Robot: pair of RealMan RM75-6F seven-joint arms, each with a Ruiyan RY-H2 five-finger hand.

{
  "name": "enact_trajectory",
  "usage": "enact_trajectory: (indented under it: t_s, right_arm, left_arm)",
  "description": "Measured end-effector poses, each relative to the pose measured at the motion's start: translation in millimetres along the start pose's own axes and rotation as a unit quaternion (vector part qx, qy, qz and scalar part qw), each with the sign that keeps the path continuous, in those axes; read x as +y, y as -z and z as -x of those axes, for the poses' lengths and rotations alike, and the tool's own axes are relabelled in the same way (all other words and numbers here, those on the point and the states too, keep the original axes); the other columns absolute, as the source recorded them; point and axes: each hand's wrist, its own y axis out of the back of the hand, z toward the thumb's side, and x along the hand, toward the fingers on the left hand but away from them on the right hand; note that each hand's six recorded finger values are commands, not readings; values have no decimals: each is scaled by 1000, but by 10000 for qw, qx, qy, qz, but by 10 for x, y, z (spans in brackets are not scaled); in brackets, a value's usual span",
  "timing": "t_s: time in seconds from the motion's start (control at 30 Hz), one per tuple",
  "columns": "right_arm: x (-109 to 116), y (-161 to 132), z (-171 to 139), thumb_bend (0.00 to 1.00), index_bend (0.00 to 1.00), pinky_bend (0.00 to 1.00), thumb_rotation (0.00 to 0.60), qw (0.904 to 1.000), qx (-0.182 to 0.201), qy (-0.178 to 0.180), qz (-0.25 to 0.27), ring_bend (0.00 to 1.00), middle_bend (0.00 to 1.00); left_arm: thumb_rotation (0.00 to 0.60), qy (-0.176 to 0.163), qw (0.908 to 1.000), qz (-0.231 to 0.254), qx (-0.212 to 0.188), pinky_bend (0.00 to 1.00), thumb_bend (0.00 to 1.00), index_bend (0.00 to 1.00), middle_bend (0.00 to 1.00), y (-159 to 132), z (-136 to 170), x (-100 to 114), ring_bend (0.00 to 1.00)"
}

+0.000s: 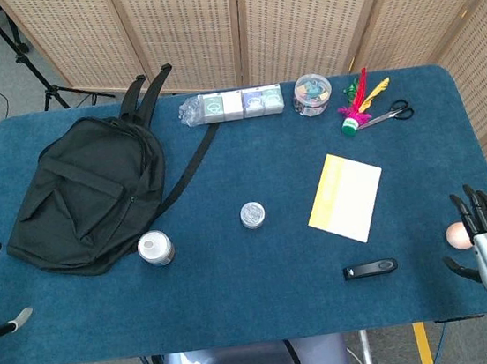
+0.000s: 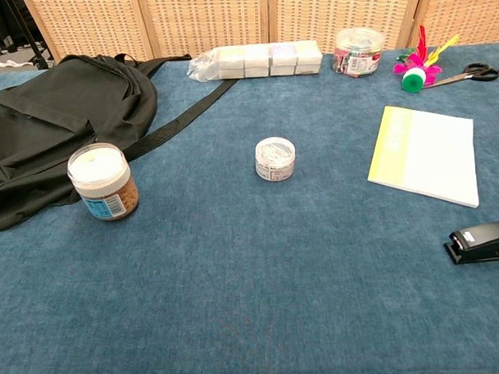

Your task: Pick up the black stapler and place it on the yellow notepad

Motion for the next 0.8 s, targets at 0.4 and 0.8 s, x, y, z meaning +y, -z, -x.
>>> enact_trajectory:
  t_s: [0.4,0.8]
  right_arm:
    - [-65,52,-51,0,0,0,600,9994,-100,-318,-78,0,0]
    - [-636,-463,144,0,104,26,600,9822,1284,-1367,-141,2,61]
  left_arm:
    - [600,200,9998,42,-76,0,0,0,0,-45,4,-44,0]
    - [600,255,9997,42,-34,0,0,0,0,-26,-28,-50,0]
